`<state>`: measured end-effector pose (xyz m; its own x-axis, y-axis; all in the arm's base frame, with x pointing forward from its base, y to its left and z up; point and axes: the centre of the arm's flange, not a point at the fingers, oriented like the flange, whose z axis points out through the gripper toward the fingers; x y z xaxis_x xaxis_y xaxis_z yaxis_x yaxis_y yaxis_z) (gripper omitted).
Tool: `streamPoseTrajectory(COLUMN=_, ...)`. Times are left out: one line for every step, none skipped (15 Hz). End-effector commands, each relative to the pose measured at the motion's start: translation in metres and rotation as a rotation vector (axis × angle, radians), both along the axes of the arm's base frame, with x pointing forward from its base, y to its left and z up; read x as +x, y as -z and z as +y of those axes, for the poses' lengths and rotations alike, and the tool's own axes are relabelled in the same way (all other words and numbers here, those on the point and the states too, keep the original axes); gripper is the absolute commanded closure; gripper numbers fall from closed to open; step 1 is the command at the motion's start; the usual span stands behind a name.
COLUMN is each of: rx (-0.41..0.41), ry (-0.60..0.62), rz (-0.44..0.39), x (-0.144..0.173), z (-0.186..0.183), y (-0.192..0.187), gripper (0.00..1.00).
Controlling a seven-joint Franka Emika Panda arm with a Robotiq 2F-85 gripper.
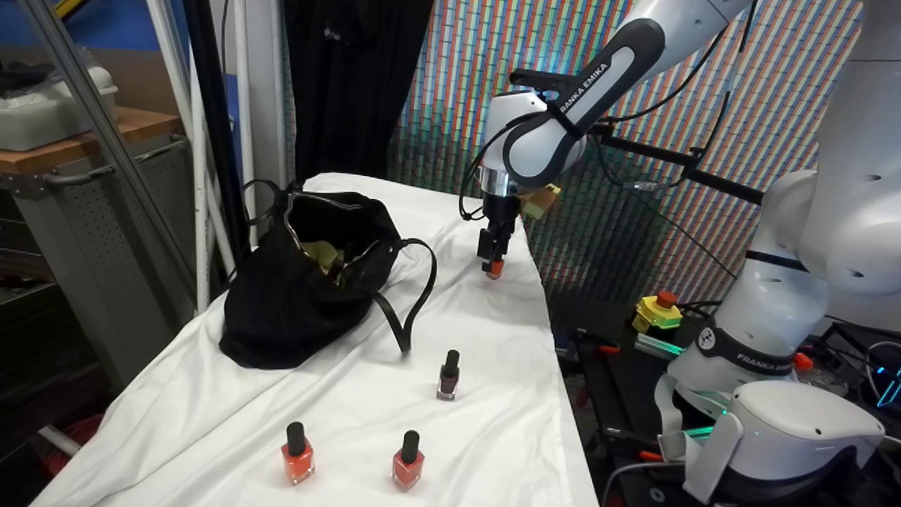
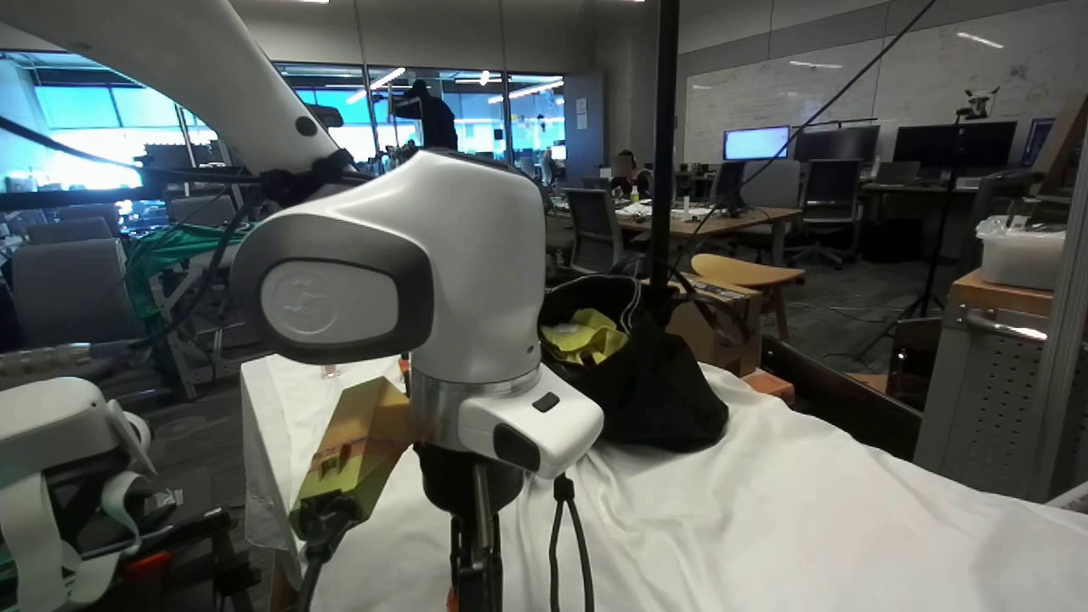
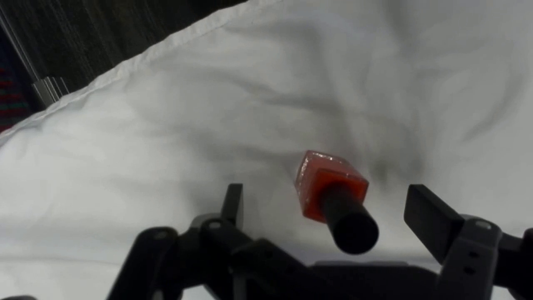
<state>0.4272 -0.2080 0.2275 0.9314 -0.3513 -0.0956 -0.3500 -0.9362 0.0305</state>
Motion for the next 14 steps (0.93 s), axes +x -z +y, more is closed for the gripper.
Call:
streamPoseTrajectory(rx=0.009, ry=-0.015, rz=-0.015, x=-0.008, z=0.004, y=-0.004, gripper=0.0)
streamPoseTrajectory(rx=0.008, ry=-0.017, rz=-0.013, x=-0.008, z=0.004, y=-0.003, gripper=0.0)
streamPoseTrajectory(rx=0.008, ry=-0.019, rz=-0.013, x=-0.007, z=0.003, y=-0.001, gripper=0.0)
streamPoseTrajectory(rx=0.01, ry=-0.021, rz=-0.015, x=-0.007, z=0.003, y=-0.001, gripper=0.0)
streamPoseTrajectory(rx=0.012, ry=-0.026, rz=-0.02, x=-0.006, z=0.003, y=0.0, gripper=0.0)
streamPoseTrajectory(rx=0.013, ry=-0.03, rz=-0.024, x=-0.005, z=0.003, y=0.0, gripper=0.0)
streamPoseTrajectory(rx=0.02, ry=-0.035, rz=-0.025, x=-0.004, z=0.003, y=0.001, gripper=0.0)
streamPoseTrajectory(rx=0.024, ry=-0.038, rz=-0.024, x=-0.004, z=0.004, y=0.001, gripper=0.0)
streamPoseTrajectory(rx=0.028, ry=-0.044, rz=-0.025, x=-0.004, z=0.005, y=0.002, gripper=0.0)
streamPoseTrajectory(rx=0.03, ry=-0.048, rz=-0.024, x=-0.004, z=0.006, y=0.004, gripper=0.0)
streamPoseTrajectory(rx=0.034, ry=-0.05, rz=-0.02, x=-0.003, z=0.006, y=0.006, gripper=0.0)
streamPoseTrajectory(rx=0.035, ry=-0.051, rz=-0.02, x=-0.003, z=0.007, y=0.007, gripper=0.0)
streamPoseTrajectory(rx=0.037, ry=-0.052, rz=-0.016, x=-0.002, z=0.006, y=0.009, gripper=0.0)
streamPoseTrajectory(rx=0.039, ry=-0.052, rz=-0.014, x=-0.002, z=0.006, y=0.01, gripper=0.0)
